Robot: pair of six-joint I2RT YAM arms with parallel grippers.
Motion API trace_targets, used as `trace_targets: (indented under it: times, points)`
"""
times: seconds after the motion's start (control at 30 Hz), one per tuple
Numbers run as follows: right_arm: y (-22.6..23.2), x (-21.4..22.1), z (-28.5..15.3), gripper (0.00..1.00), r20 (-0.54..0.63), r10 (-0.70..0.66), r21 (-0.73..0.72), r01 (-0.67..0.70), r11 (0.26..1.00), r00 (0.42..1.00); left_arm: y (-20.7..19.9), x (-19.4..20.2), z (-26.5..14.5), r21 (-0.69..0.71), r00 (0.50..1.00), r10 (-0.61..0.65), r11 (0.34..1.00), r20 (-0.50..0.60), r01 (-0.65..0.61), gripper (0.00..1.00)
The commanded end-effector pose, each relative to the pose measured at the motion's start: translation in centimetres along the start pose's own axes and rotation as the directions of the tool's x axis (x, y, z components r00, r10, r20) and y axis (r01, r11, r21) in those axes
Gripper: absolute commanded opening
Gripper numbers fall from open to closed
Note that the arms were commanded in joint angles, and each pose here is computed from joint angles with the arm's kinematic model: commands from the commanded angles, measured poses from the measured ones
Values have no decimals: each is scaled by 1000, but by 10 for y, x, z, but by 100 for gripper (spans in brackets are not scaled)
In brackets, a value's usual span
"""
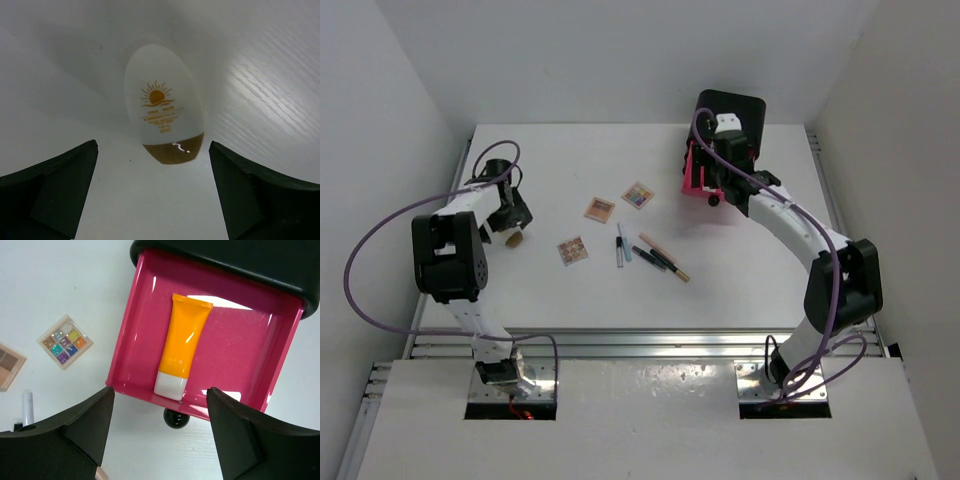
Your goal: Organize the makeup
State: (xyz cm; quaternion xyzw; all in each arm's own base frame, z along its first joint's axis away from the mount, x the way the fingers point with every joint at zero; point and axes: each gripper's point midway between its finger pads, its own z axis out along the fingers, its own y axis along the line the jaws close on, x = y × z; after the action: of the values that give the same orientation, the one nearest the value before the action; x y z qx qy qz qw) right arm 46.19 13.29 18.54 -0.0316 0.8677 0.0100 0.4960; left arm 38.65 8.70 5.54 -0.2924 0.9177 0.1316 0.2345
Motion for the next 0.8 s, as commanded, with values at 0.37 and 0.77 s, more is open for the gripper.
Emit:
trace_targets:
  times: [0.37,0.77]
  points:
    - [-11,-9,-23,75,52,0,29,-2,1000,999,15,2,46,-12,999,-23,1000,-46,22,81]
    - [-20,-9,-37,77,59,-35,50,33,998,998,-16,1,18,194,986,165,967,10,-163,18]
